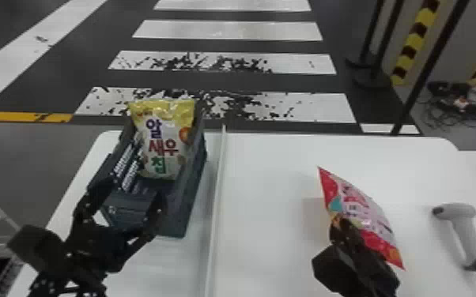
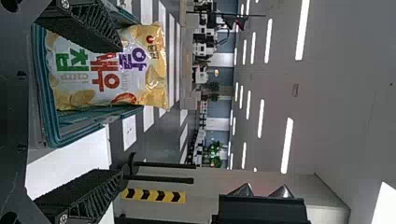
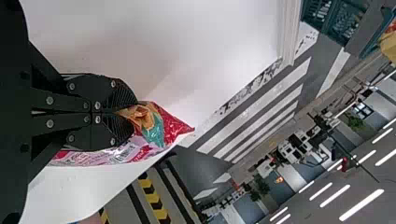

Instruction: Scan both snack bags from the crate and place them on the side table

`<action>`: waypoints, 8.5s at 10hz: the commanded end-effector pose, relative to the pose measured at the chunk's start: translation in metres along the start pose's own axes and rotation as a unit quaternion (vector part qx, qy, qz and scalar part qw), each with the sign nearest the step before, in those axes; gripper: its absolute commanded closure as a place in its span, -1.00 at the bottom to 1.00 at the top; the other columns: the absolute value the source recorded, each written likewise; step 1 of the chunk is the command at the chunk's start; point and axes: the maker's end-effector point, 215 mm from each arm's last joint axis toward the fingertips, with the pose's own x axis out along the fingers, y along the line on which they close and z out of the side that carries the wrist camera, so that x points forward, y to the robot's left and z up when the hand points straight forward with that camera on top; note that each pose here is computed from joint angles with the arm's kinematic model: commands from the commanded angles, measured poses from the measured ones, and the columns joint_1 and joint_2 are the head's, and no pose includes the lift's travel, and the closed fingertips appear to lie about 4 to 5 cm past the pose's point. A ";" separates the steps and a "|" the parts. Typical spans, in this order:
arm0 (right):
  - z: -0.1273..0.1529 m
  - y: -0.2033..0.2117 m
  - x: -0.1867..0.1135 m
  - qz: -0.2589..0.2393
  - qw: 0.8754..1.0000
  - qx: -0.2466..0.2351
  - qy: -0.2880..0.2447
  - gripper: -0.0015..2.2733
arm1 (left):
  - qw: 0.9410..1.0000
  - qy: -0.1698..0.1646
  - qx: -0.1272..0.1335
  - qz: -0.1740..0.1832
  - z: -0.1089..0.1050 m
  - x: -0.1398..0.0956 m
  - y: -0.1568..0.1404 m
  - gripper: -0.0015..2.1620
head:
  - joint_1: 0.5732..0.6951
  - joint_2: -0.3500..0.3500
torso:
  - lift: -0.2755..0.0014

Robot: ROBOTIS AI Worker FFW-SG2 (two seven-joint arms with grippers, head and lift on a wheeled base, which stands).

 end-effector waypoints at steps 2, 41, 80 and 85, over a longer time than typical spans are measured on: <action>0.020 0.023 -0.010 0.034 0.998 0.052 -0.013 -1.00 | 1.000 0.000 0.000 0.000 0.000 0.000 0.000 -0.93 | 1.00 0.23 | 0.30; -0.023 0.004 0.058 0.283 0.872 0.400 0.001 0.99 | 1.000 0.005 -0.004 0.000 -0.007 0.000 -0.003 -0.93 | 1.00 0.13 | 0.30; -0.213 -0.227 0.073 0.026 0.909 0.411 0.061 -0.87 | 1.000 0.019 -0.008 0.002 -0.027 0.005 -0.003 -0.93 | 1.00 -0.78 | 0.30; -0.253 -0.193 0.061 0.055 0.897 0.416 0.135 -0.88 | 1.000 0.020 -0.009 -0.001 -0.028 0.006 -0.005 -0.93 | 1.00 -0.92 | 0.30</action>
